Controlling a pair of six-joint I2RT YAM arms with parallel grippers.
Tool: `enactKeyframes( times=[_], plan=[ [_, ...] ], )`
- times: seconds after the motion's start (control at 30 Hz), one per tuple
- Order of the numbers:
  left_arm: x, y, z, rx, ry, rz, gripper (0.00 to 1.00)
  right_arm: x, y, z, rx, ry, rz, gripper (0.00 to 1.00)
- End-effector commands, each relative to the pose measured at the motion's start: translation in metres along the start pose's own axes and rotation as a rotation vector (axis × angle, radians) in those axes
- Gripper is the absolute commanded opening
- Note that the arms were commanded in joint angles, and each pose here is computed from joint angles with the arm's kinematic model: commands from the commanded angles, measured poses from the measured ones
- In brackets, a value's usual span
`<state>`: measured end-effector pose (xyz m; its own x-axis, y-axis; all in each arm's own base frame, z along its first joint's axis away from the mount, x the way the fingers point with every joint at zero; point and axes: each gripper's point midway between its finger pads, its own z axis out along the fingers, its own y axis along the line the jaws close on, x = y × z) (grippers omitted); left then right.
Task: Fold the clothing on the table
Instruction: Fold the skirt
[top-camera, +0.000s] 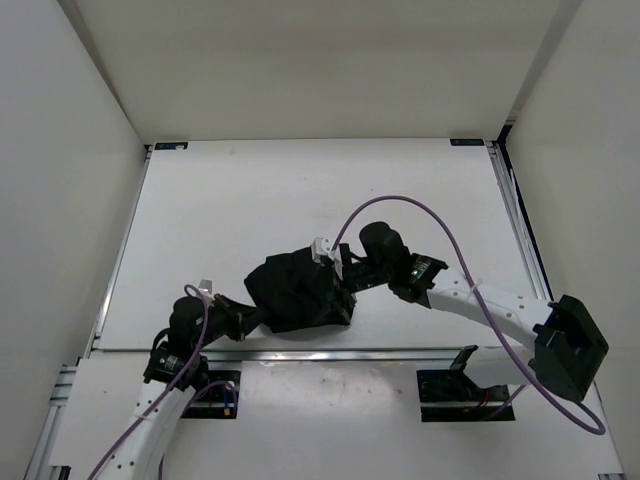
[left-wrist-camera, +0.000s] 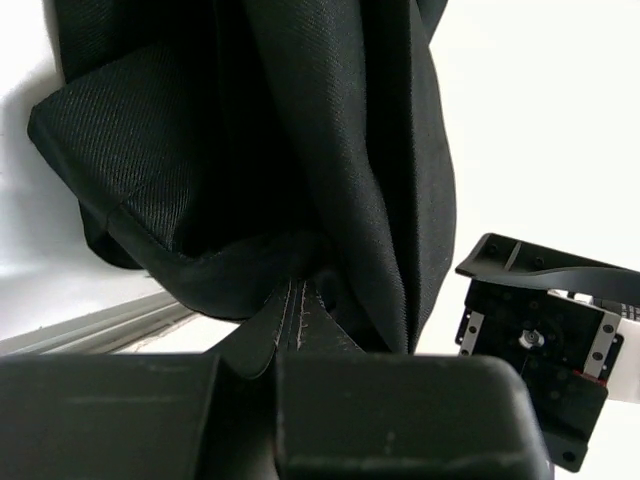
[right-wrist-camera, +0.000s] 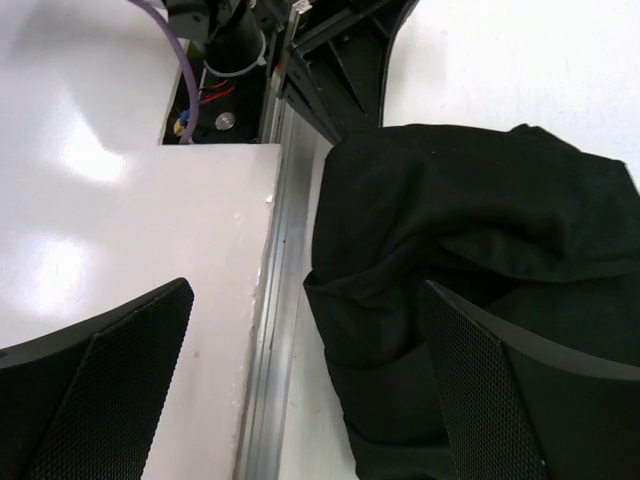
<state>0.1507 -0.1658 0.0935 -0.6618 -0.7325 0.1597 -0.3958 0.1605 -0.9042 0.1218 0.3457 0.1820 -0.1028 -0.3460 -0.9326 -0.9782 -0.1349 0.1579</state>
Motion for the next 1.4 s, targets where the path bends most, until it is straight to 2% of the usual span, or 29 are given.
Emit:
enactKeyframes(
  times=[0.0,0.37,0.53,0.67,0.87,0.93,1.1,1.27,1.37],
  plan=[
    [0.005,0.091,0.010,-0.258,0.043,-0.113,0.00,0.000,0.011,0.003,-0.040,-0.001,-0.028,0.99],
    [0.008,0.103,0.009,-0.324,0.024,-0.127,0.00,0.022,-0.037,0.026,0.077,0.089,-0.072,0.94],
    [0.008,0.090,-0.003,-0.328,0.031,-0.089,0.00,0.004,-0.057,0.034,0.115,0.071,-0.098,0.89],
    [0.012,0.082,-0.007,-0.320,0.039,-0.088,0.00,-0.004,-0.054,0.042,0.075,0.062,-0.097,0.89],
    [0.016,0.068,-0.015,-0.307,0.051,-0.085,0.00,-0.002,-0.046,0.055,0.034,0.069,-0.092,0.77],
    [0.018,0.062,-0.018,-0.303,0.057,-0.089,0.00,-0.004,-0.043,0.053,0.022,0.066,-0.091,0.76],
    [0.023,0.061,-0.021,-0.305,0.082,-0.087,0.00,-0.005,-0.028,0.049,-0.021,0.067,-0.073,0.85],
    [0.024,0.059,-0.018,-0.282,0.087,-0.096,0.00,0.010,-0.023,0.053,-0.034,0.092,-0.056,0.97],
    [0.023,0.057,-0.019,-0.285,0.084,-0.091,0.00,0.016,-0.027,0.058,-0.038,0.101,-0.042,0.98]
  ],
)
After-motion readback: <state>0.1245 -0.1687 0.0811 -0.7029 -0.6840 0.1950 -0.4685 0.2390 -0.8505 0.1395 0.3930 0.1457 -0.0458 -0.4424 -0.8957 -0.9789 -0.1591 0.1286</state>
